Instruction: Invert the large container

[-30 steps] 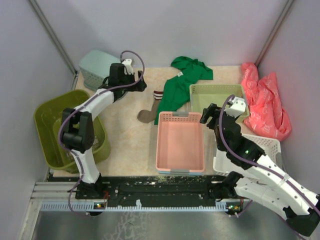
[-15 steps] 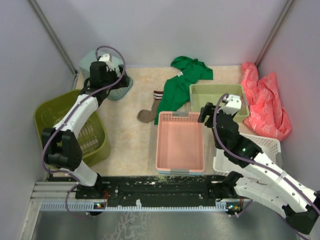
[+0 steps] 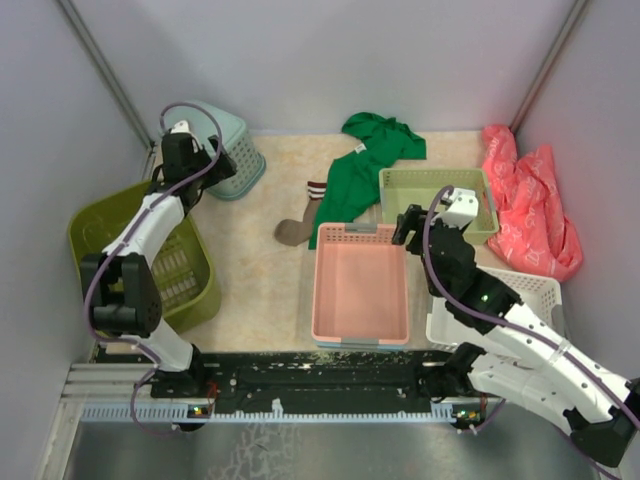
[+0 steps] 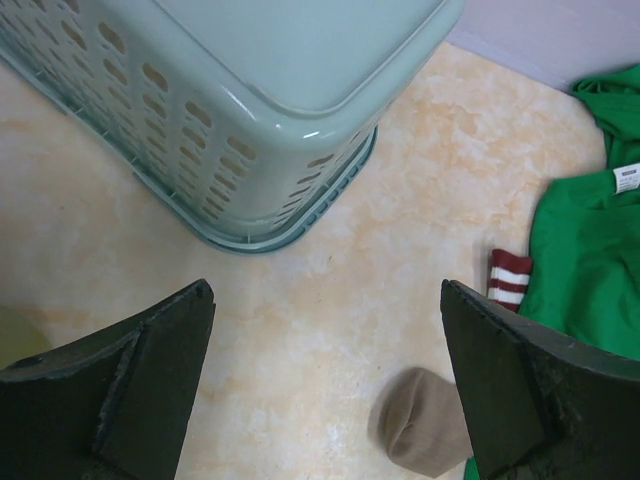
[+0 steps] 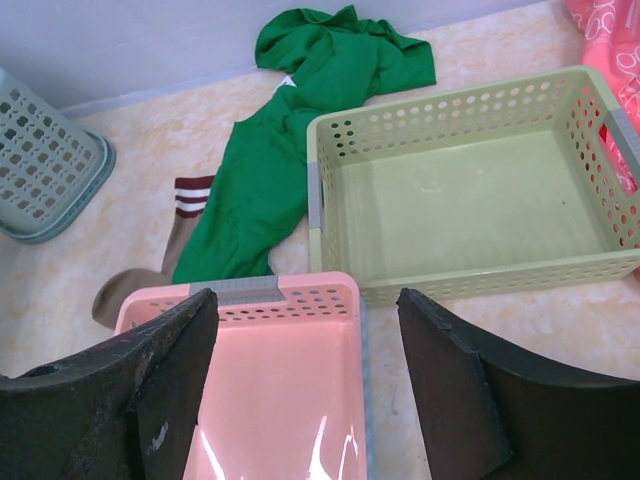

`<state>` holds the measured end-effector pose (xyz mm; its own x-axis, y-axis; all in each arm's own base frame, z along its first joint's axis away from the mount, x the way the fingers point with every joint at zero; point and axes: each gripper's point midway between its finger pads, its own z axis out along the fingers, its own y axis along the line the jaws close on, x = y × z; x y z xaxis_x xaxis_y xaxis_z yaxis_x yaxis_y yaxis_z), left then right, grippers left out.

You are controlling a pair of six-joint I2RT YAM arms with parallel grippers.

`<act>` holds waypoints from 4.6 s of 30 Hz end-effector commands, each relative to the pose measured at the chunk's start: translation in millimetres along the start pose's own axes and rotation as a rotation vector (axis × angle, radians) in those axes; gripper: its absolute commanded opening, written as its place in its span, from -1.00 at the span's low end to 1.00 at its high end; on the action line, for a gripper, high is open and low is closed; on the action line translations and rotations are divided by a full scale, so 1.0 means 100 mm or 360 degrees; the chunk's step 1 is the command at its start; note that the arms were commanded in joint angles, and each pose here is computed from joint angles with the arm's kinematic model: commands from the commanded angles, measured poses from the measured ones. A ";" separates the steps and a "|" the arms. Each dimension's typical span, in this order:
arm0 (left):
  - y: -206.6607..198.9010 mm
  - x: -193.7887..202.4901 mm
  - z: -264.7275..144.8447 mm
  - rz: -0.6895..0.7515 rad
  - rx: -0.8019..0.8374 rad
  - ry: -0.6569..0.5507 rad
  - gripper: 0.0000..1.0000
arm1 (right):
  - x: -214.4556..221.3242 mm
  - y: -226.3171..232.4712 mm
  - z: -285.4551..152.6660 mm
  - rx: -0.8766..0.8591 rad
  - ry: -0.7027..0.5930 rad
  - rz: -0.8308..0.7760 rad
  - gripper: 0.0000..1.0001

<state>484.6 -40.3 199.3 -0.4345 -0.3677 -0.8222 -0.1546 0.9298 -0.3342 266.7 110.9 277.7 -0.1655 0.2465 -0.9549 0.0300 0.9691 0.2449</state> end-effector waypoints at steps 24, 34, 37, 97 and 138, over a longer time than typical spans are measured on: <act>-0.61 -0.38 0.50 0.0045 0.0435 -0.0058 0.99 | -0.09 -0.04 -0.04 -0.0003 -0.0051 0.0068 0.47; -0.41 -0.41 0.41 0.0042 0.0256 -0.0087 0.99 | -0.07 0.00 -0.02 -0.0020 -0.0054 0.0068 0.47; -0.38 -0.36 0.47 0.0026 0.0233 -0.0058 0.99 | -0.07 0.00 -0.03 -0.0019 -0.0053 0.0068 0.47; 0.70 0.89 -1.31 0.0083 -0.0612 0.0284 0.09 | 0.35 0.33 0.20 -0.0185 0.0108 -0.0016 0.59; -1.60 0.30 -2.39 -0.0516 0.1470 0.0551 -1.00 | -0.13 0.10 0.10 -0.0038 -0.0098 -0.0083 0.59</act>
<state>291.2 -192.9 308.0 -0.7516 -0.4085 -0.5179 0.2938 0.4957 -0.8173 277.8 120.3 259.2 -0.1723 0.1431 -0.9746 0.0000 0.9894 0.1452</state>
